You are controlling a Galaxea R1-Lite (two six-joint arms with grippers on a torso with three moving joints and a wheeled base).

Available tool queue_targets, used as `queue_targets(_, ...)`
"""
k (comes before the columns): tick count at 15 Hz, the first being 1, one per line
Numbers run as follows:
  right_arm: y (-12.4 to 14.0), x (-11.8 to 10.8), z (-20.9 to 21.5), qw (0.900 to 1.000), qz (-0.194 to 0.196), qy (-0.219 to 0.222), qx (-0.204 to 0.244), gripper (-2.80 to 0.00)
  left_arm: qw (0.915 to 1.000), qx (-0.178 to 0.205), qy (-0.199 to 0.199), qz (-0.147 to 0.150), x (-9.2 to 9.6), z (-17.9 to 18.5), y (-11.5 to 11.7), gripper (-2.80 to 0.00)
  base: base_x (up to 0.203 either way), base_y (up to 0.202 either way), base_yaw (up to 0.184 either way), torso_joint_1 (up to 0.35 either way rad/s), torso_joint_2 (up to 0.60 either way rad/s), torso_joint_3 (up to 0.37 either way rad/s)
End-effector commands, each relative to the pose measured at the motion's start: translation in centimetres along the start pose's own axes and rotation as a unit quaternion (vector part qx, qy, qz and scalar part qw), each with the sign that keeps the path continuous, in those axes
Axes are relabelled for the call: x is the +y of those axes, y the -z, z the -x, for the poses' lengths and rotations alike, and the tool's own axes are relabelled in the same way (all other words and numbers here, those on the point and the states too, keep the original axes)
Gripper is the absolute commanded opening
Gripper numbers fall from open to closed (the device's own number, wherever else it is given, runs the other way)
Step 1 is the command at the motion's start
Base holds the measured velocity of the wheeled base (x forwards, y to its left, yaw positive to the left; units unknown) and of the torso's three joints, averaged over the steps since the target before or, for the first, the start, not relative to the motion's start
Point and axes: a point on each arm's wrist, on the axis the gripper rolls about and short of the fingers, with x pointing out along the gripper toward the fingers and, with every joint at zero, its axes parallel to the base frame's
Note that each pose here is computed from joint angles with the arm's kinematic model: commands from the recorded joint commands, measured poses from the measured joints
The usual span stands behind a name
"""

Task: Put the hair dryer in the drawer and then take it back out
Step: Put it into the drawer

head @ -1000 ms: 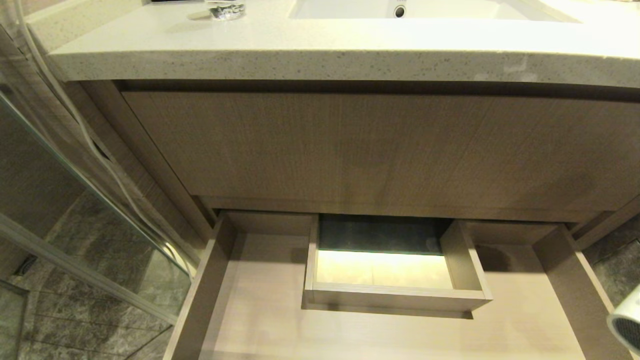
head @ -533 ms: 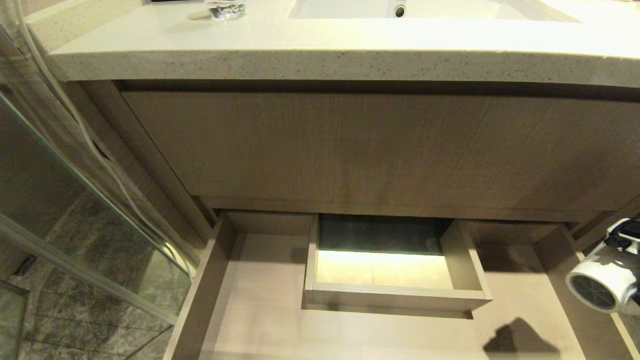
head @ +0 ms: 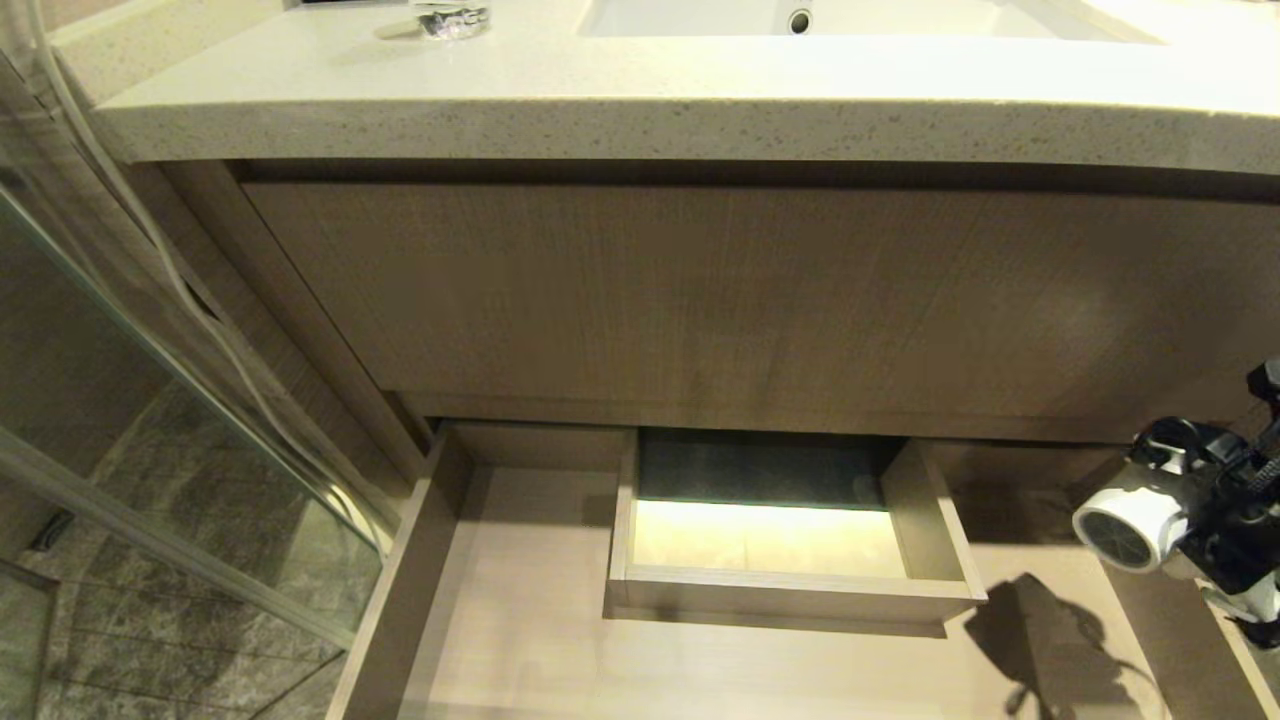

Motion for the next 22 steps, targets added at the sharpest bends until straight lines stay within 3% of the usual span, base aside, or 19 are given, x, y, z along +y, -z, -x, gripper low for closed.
queue_targets(1,-0.3,0.6,-2.5,0.999,0.011,-0.029,0.024,-2.80,1.0000,0.000,0.000,0.000,0.0,0.0,0.0,-2.80,0.000,0.000,0.000,0.000,0.00,0.000)
queue_targets(6,-0.9,0.7,-6.5,0.997,0.017,-0.056,0.049,-2.80,1.0000,0.000,0.000,0.000,0.0,0.0,0.0,-2.80,0.000,0.000,0.000,0.000,0.00,0.000)
queue_targets(14,0.9,1.5,-12.0,0.988,0.006,-0.101,0.120,-2.80,1.0000,0.000,0.000,0.000,0.0,0.0,0.0,-2.80,0.000,0.000,0.000,0.000,0.00,0.000)
queue_targets(18,0.4,0.8,-15.2,0.988,-0.011,-0.081,0.128,-2.80,1.0000,0.000,0.000,0.000,0.0,0.0,0.0,-2.80,0.000,0.000,0.000,0.000,0.00,0.000)
queue_targets(22,-1.1,-0.1,-17.5,0.994,-0.024,-0.047,0.093,-2.80,1.0000,0.000,0.000,0.000,0.0,0.0,0.0,-2.80,0.000,0.000,0.000,0.000,0.00,0.000)
